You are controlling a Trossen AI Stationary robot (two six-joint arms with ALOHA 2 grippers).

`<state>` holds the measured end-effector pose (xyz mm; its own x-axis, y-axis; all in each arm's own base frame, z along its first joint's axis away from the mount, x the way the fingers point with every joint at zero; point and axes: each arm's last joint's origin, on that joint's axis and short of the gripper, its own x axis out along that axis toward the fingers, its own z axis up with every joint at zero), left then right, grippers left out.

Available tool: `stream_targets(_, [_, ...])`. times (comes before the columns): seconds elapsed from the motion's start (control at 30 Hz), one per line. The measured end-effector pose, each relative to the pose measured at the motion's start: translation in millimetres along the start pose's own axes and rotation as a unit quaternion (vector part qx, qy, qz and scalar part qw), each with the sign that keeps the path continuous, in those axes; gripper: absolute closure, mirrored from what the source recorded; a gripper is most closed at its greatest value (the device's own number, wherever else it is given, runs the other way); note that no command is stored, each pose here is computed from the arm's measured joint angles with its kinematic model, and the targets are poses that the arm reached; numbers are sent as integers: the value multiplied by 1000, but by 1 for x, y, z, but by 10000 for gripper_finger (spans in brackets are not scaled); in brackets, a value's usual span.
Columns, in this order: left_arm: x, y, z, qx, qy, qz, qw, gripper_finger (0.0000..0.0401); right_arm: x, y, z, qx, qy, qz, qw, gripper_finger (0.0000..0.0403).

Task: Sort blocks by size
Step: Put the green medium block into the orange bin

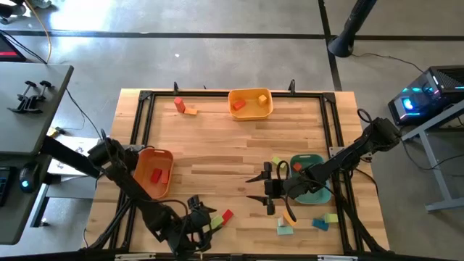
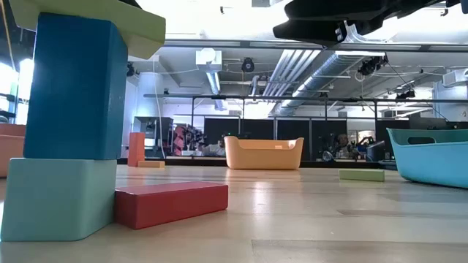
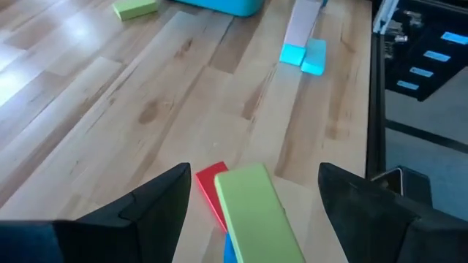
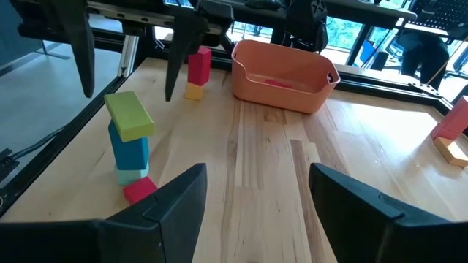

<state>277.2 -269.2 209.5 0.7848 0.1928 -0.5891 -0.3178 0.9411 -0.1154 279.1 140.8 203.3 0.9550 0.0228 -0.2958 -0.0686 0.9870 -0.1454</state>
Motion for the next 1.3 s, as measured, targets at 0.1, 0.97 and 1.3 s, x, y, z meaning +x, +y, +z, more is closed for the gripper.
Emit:
stream_targets(0.1, [1,0,0,-6,16,-9,1000,115,0,0,0,0,0,0,1000,164])
stream_targets(0.97, [8,9,-2,-13,75,-5,997,115,0,0,-1,-2,3,0,1000,164])
stream_targets(1.3, [8,9,-2,-14,77,-6,997,115,0,0,-1,-3,4,0,1000,164])
